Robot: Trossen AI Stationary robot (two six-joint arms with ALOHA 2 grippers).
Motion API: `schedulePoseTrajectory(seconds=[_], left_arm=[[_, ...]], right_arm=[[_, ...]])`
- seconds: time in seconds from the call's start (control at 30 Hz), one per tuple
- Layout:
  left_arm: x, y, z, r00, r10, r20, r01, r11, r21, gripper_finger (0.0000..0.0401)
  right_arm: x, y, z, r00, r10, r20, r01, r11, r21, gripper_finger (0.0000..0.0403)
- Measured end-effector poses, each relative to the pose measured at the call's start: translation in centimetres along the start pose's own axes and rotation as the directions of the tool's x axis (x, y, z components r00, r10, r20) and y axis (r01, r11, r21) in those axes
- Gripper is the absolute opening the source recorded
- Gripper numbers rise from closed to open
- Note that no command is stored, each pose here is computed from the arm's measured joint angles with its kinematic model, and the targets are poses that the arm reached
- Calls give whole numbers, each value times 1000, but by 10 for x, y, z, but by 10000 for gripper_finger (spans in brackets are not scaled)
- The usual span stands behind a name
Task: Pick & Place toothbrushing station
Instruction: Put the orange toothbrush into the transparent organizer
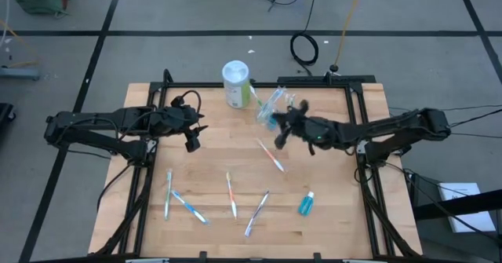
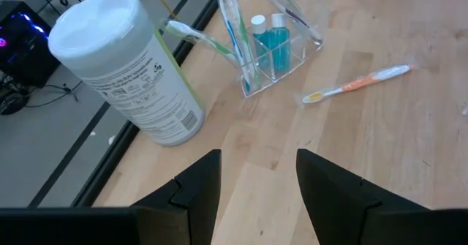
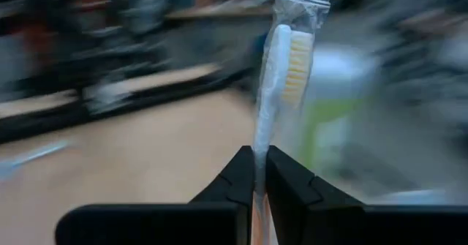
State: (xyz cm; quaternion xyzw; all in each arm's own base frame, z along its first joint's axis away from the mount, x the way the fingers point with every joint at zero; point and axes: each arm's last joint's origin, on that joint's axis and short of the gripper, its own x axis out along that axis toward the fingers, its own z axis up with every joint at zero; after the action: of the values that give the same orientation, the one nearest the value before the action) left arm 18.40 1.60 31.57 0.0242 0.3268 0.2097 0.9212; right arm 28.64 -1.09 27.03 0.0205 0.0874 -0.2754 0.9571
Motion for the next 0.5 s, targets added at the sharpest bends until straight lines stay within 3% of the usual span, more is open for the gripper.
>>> schedulePoseTrajectory(seconds=[0.07, 0.17, 0.4, 0.5], left_arm=[[0, 0, 0, 1000, 1, 0, -1, 1000, -1, 184], [0, 0, 0, 1000, 2, 0, -2, 1000, -4, 184], [0, 1, 1, 1000, 21, 12, -21, 1000, -11, 184], [0, 2, 2, 1000, 23, 19, -23, 1000, -15, 184]], right_arm=[[-4, -7, 0, 986, -155, 57, 157, 987, -26, 15], [-6, -15, -12, 950, -299, 93, 304, 952, -38, 15], [-3, -38, -59, 908, -397, 134, 395, 918, 42, 17], [-3, -46, -78, 899, -418, 131, 403, 906, 126, 17]])
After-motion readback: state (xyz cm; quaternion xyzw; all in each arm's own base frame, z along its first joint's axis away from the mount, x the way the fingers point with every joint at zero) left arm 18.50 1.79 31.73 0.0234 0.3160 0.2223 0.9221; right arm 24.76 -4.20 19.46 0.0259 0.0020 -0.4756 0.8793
